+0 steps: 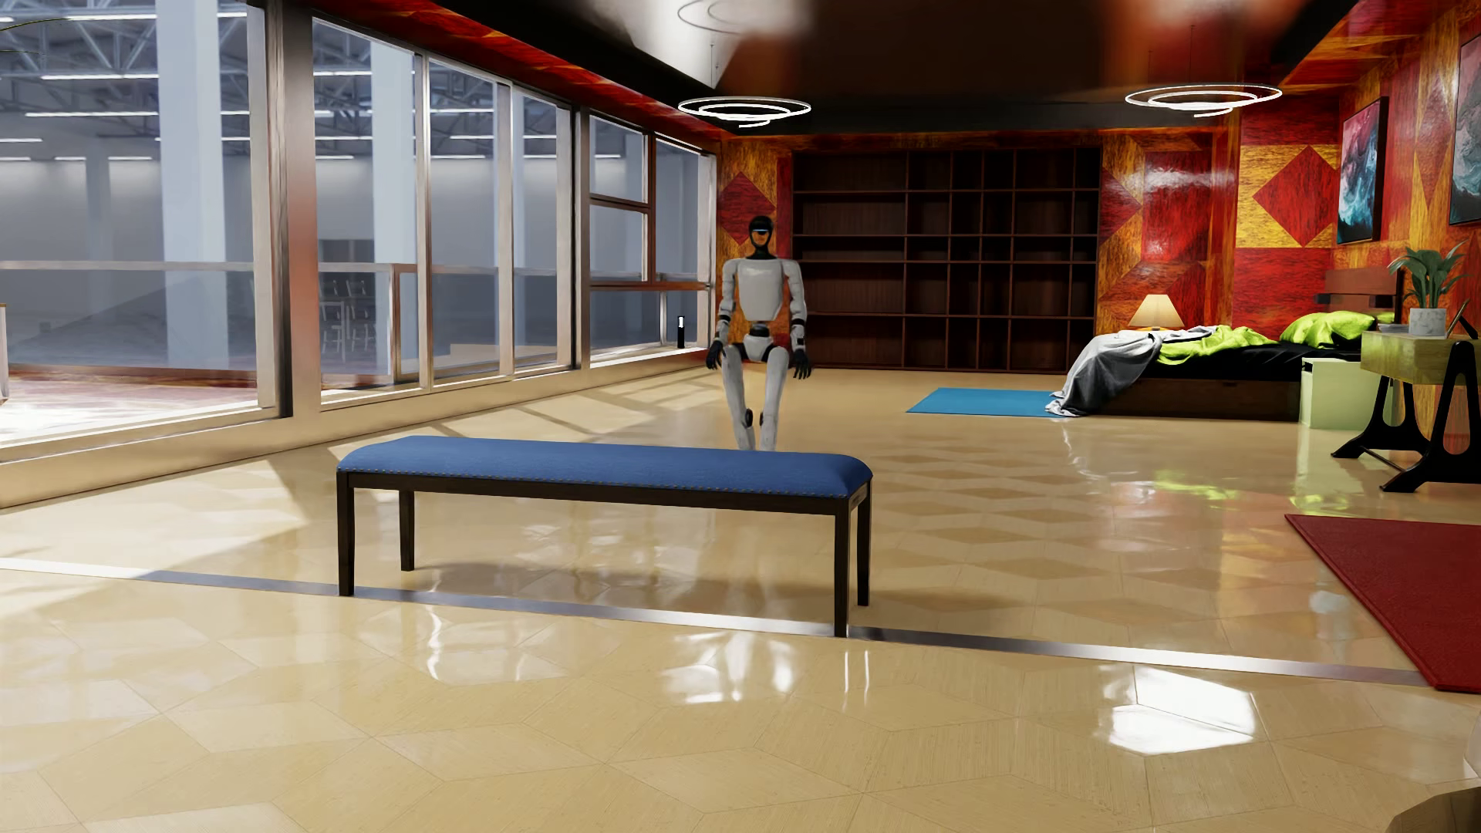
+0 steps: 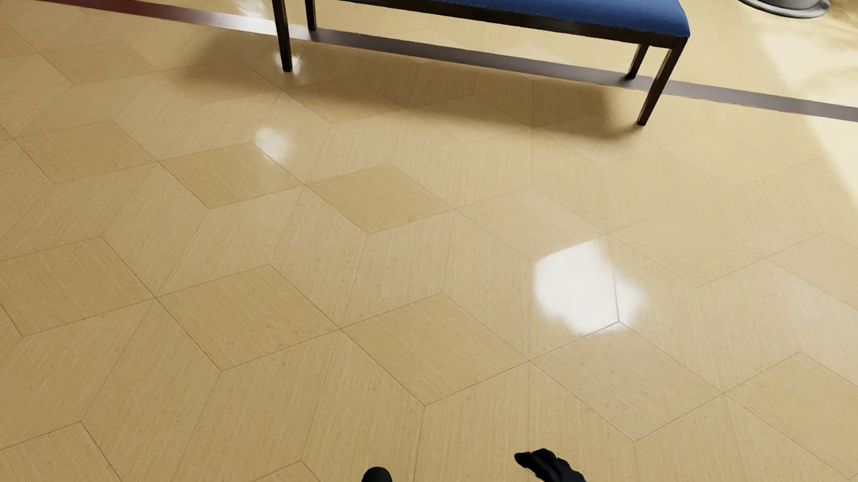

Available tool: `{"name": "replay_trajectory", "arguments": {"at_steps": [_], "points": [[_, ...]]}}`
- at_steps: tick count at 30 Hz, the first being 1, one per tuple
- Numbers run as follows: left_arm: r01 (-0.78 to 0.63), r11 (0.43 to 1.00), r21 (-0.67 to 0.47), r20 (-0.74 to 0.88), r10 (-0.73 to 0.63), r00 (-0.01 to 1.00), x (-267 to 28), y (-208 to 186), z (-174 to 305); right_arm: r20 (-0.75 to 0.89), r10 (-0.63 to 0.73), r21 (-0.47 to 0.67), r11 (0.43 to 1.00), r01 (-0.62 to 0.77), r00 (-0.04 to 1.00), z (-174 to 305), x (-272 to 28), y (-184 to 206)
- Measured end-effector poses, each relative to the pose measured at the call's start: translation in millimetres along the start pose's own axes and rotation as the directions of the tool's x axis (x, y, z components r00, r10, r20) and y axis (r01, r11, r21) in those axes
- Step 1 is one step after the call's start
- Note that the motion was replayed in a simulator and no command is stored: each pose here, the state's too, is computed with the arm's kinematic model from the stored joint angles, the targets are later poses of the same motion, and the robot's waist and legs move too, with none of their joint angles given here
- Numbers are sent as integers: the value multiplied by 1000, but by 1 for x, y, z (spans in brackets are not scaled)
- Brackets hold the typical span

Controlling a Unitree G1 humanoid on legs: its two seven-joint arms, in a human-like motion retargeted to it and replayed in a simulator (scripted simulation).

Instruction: Approach the bench

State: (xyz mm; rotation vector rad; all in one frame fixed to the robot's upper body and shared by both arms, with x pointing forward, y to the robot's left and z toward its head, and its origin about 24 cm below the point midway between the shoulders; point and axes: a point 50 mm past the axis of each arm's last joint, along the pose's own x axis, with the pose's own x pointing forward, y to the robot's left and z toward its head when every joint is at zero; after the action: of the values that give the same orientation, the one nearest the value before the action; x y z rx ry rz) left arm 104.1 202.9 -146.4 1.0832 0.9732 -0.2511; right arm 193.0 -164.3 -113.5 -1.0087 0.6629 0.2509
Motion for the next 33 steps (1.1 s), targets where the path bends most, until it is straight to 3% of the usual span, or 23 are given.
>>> {"name": "replay_trajectory", "arguments": {"at_steps": [4,8,11,16,19,22,25,28,31,32,33], "points": [[100,995,23,-54,-99,994,-11,-34,-6,7,22,-16,1000,-22,1000,-2,-4,6],[202,974,103,-13,-201,979,-13,-52,11,-178,189,-64,977,-203,966,-46,-22,36],[88,990,111,130,-102,986,1,-23,49,-172,260,-148,947,-286,950,-63,-30,37],[-114,985,127,330,67,942,17,41,112,-318,130,61,991,-117,939,-90,-51,41],[-205,978,35,434,170,885,13,68,143,-314,175,44,984,-170,933,-89,-52,46],[-214,977,6,525,179,832,4,68,160,-306,193,63,981,-182,932,-87,-53,47],[-170,982,79,469,114,876,5,41,141,-329,199,104,979,-174,923,-86,-58,56],[5,984,178,232,-47,972,9,-1,88,-367,230,138,972,-192,901,-85,-61,68],[146,862,485,183,-264,947,12,-6,53,-324,218,190,968,-162,921,-65,-49,64],[138,849,511,185,-266,946,14,2,44,-281,197,168,974,-154,939,-59,-47,64],[120,875,469,181,-229,956,16,12,35,-235,176,128,980,-150,956,-51,-42,60]]}}
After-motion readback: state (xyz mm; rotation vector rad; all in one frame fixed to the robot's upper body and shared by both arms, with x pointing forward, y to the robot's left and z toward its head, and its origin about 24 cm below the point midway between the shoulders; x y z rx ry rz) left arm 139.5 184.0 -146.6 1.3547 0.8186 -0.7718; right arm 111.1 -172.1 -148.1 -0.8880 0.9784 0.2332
